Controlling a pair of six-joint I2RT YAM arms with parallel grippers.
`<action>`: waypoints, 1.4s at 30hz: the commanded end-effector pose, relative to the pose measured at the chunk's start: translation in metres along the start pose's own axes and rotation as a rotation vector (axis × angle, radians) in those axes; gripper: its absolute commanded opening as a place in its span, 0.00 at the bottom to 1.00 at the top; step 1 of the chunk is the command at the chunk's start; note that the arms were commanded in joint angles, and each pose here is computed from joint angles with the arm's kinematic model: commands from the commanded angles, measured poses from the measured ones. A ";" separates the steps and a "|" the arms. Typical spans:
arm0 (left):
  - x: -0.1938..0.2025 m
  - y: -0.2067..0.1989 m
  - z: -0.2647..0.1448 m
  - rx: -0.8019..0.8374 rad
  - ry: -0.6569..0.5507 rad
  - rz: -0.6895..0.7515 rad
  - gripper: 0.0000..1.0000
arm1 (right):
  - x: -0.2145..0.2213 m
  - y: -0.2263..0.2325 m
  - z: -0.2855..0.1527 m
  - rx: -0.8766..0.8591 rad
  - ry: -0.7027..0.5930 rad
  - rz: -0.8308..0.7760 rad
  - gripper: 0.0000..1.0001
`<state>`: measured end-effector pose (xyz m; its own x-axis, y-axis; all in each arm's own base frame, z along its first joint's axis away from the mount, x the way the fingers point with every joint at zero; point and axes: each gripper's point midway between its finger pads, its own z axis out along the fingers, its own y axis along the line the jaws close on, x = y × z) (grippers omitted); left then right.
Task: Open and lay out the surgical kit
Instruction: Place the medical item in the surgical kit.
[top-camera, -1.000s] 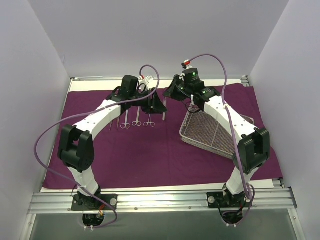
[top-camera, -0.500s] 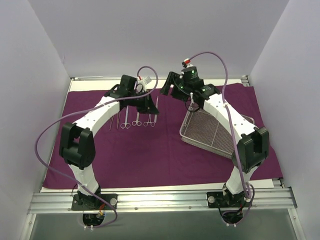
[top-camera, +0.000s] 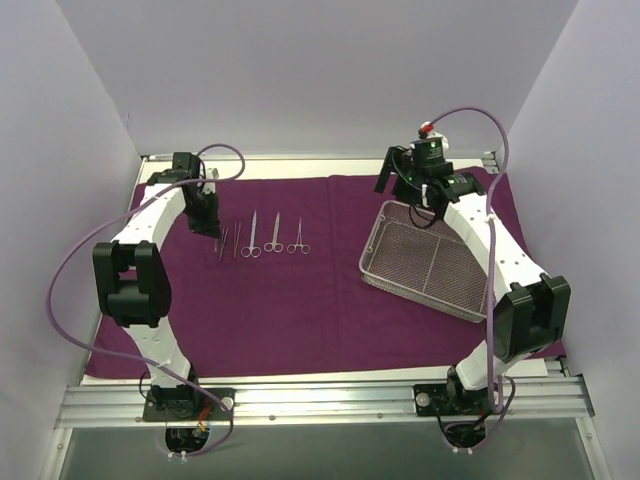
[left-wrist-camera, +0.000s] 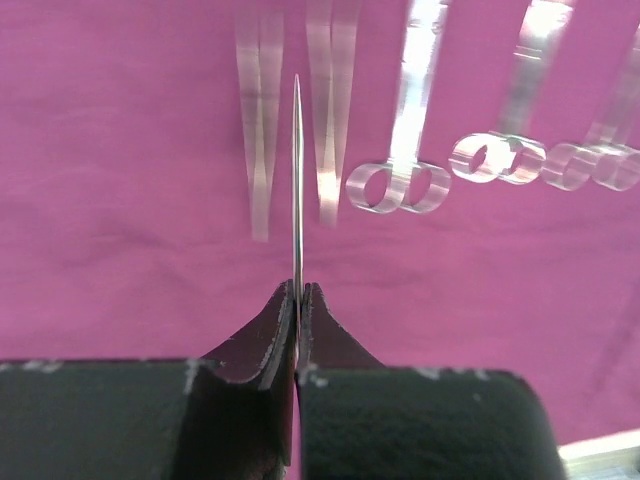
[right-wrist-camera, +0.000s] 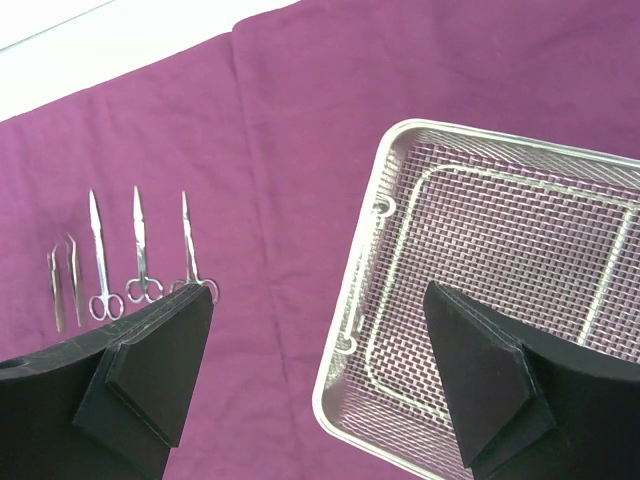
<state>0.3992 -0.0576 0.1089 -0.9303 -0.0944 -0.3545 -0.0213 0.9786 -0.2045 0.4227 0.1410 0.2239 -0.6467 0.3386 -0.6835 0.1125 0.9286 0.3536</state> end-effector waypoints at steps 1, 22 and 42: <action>-0.007 0.029 0.001 -0.131 0.025 0.056 0.02 | -0.001 -0.009 -0.014 0.004 -0.008 -0.014 0.91; -0.009 0.062 0.055 -0.257 0.162 0.037 0.07 | -0.013 -0.042 -0.007 0.032 0.010 0.003 0.91; -0.012 0.071 0.073 -0.262 0.176 0.009 0.37 | -0.011 -0.041 0.000 0.017 0.025 0.013 0.91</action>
<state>0.4224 -0.0042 0.0215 -0.9873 -0.0680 -0.1438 -0.0748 0.9963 0.0426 0.4238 0.1007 0.2179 -0.6624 0.3504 -0.6621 0.1393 0.9260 0.3508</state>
